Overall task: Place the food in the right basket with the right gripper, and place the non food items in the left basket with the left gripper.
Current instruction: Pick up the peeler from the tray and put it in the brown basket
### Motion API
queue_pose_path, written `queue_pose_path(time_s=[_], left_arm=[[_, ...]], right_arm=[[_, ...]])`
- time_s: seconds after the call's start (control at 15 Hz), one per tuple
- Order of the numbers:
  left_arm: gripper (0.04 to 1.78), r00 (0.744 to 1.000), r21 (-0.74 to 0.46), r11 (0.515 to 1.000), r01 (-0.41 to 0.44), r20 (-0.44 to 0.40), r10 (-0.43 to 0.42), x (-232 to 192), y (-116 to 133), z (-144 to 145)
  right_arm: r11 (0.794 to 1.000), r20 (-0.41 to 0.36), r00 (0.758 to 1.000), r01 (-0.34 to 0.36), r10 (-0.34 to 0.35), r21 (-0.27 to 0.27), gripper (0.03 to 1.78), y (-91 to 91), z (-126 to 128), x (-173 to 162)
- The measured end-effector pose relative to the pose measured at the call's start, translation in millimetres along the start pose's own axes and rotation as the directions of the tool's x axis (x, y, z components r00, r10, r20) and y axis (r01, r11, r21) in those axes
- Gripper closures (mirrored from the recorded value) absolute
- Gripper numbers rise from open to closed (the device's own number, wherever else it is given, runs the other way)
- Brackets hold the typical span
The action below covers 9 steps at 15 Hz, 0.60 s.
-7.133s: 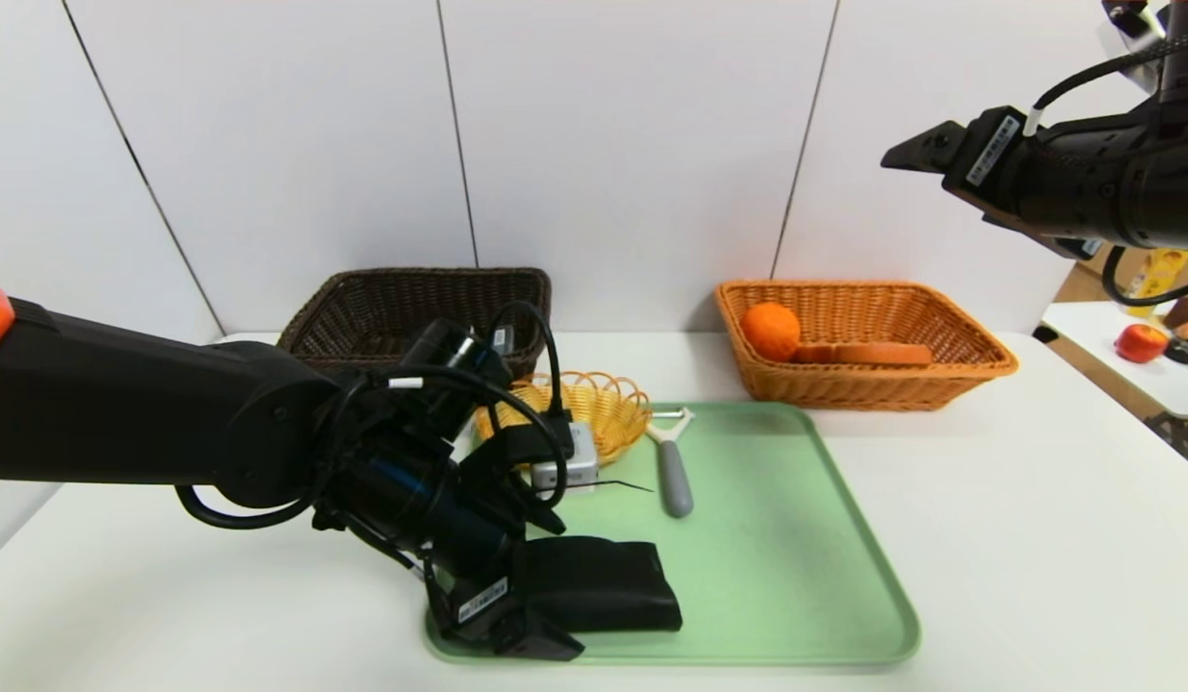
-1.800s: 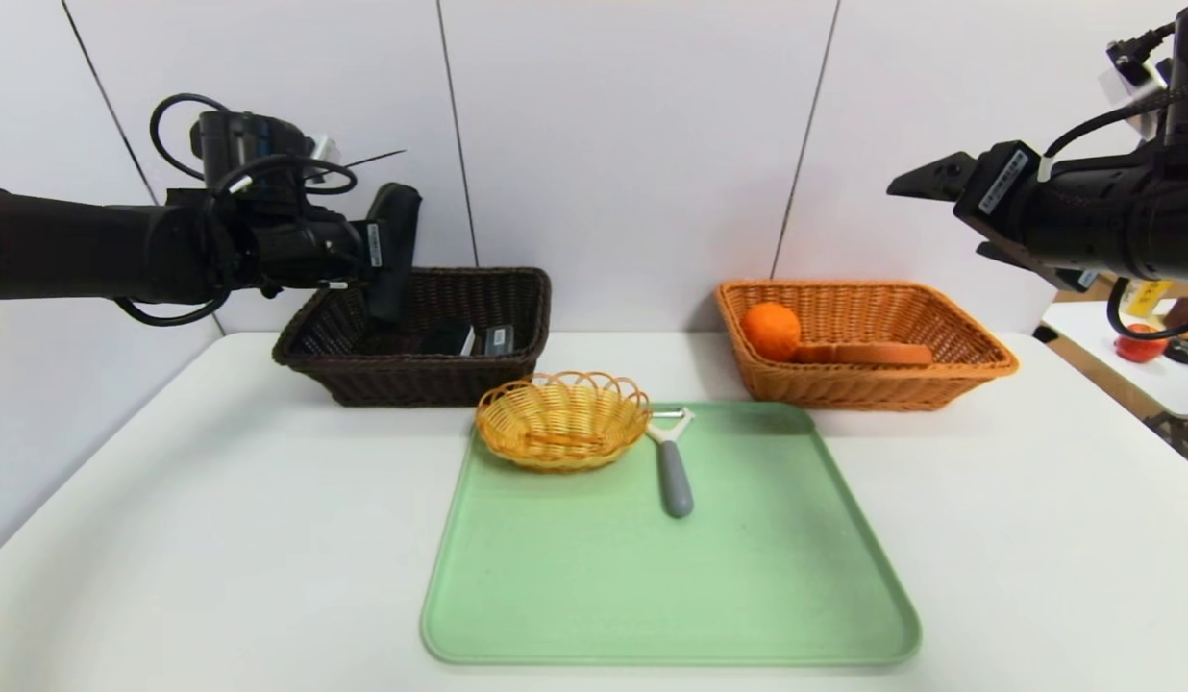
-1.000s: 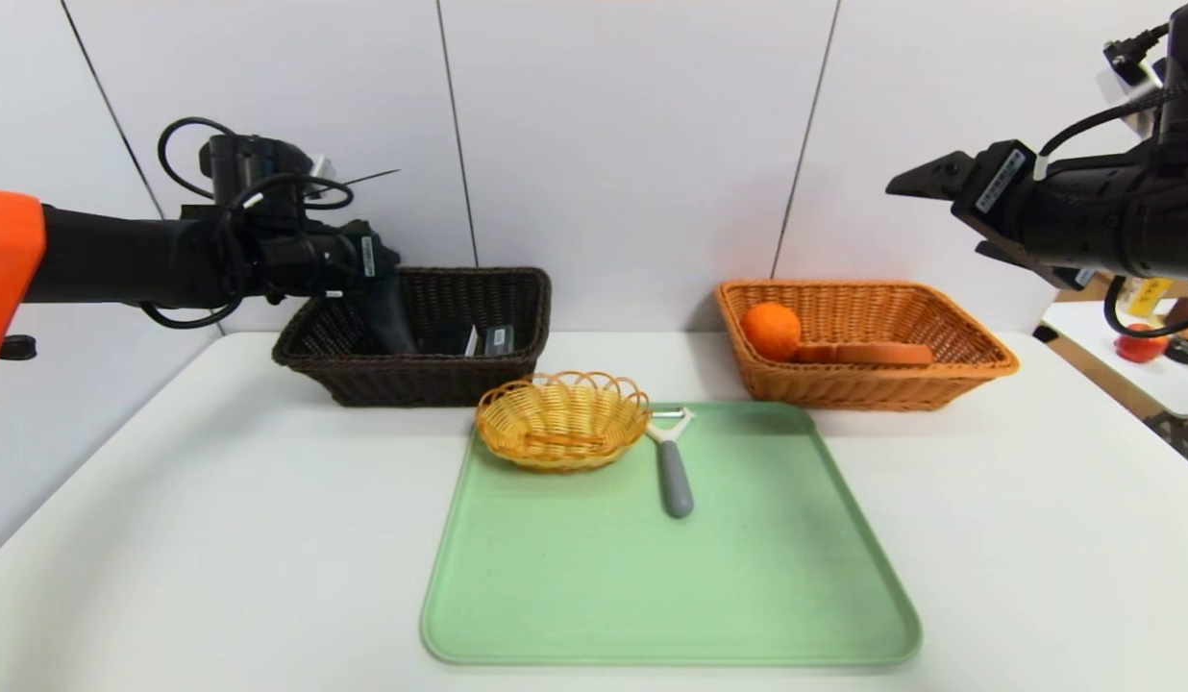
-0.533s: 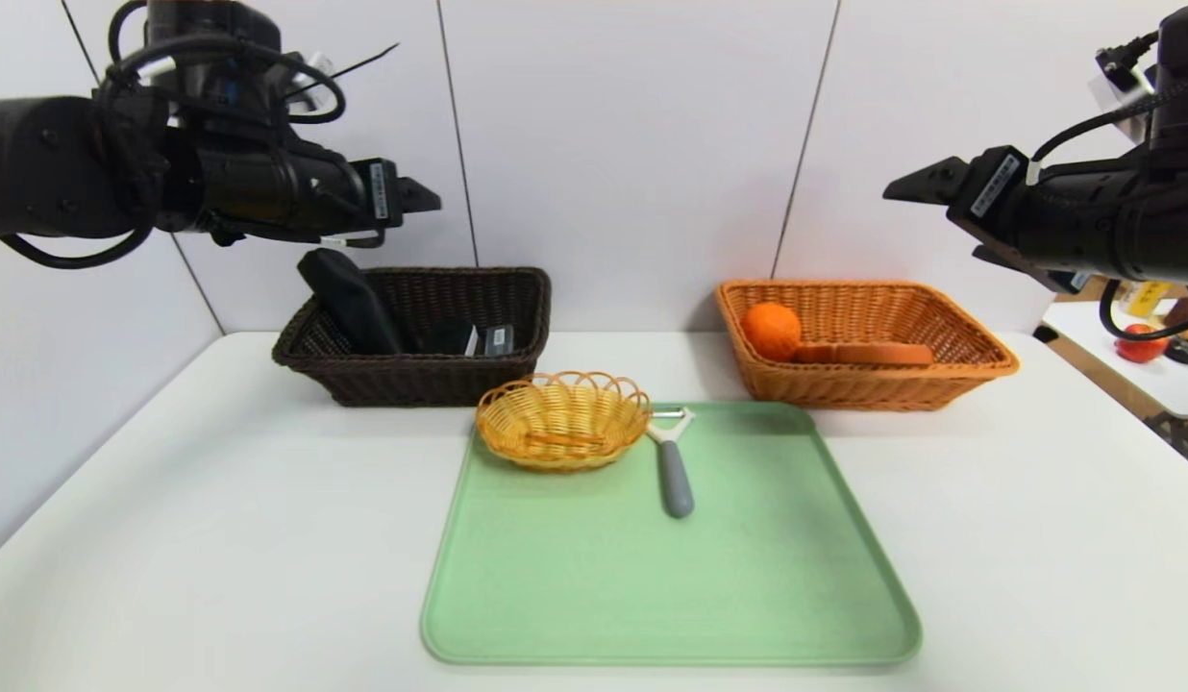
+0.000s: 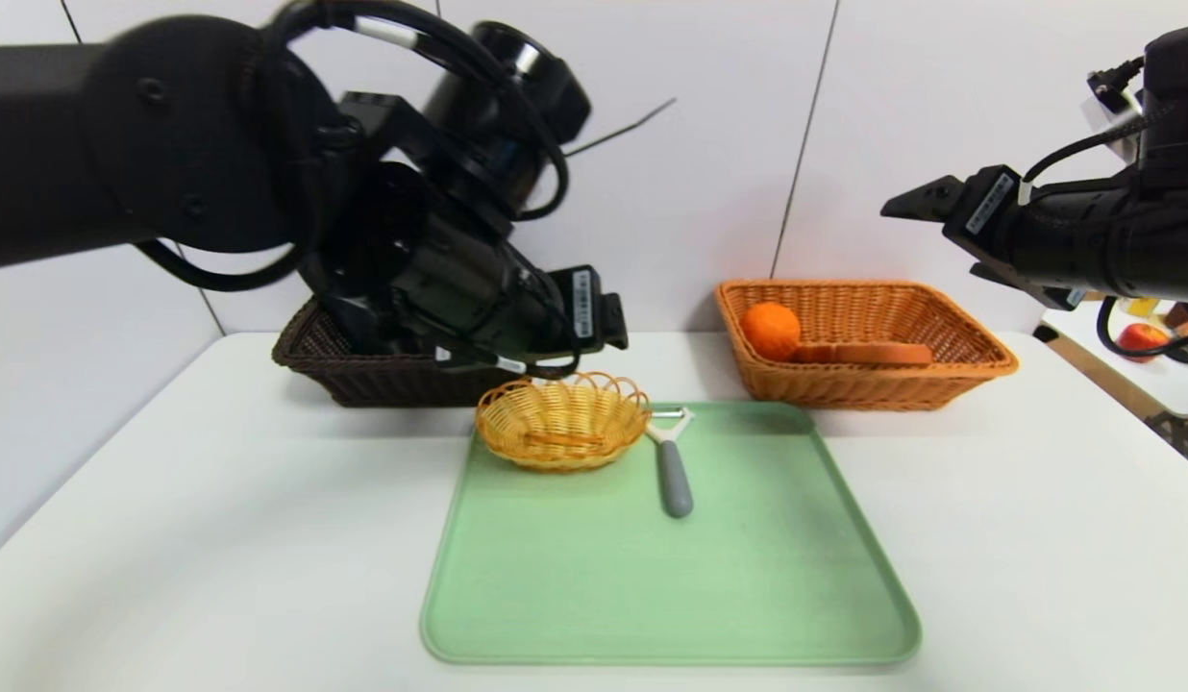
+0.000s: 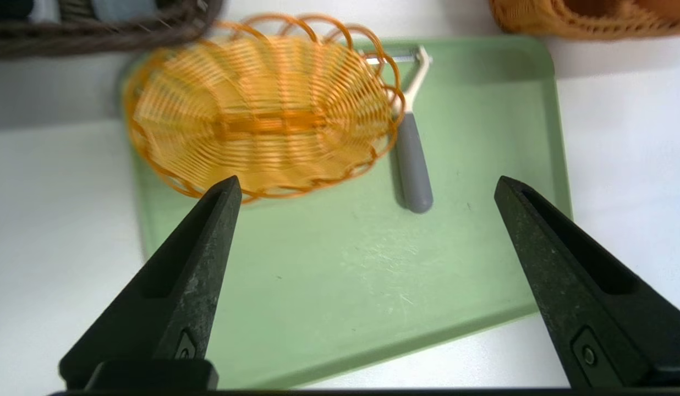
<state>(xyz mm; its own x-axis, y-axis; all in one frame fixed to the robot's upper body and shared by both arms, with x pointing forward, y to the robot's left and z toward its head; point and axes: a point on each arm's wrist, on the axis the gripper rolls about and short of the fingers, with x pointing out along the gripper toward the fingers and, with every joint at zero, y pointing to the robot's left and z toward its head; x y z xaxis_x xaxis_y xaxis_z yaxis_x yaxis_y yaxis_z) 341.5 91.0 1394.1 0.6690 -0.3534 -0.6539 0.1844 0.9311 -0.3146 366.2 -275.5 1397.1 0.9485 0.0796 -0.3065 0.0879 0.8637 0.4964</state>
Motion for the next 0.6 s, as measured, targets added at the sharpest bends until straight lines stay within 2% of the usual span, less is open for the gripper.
queue_pose_path(time_s=[0.2,0.33,0.47,0.6], left_arm=[[0.17,0.995,0.002,1.000,-0.007,-0.101,0.007,27,-39,-30],[0.16,0.990,0.040,0.999,0.006,-0.141,0.000,40,-57,-49],[0.15,0.987,0.070,0.998,0.005,-0.163,0.006,48,-68,-63],[0.15,0.988,0.098,0.995,-0.024,-0.149,0.039,57,-74,-73]], right_arm=[[0.999,-0.003,1.000,0.003,-0.003,0.043,0.11,-2.3,-3,0],[0.998,0.021,1.000,-0.011,0.009,0.064,0.11,-5.8,-7,2],[0.997,0.042,0.999,-0.025,0.022,0.070,0.11,-11.5,-14,4],[0.997,0.062,0.998,-0.032,0.027,0.075,0.11,-17.5,-19,2]])
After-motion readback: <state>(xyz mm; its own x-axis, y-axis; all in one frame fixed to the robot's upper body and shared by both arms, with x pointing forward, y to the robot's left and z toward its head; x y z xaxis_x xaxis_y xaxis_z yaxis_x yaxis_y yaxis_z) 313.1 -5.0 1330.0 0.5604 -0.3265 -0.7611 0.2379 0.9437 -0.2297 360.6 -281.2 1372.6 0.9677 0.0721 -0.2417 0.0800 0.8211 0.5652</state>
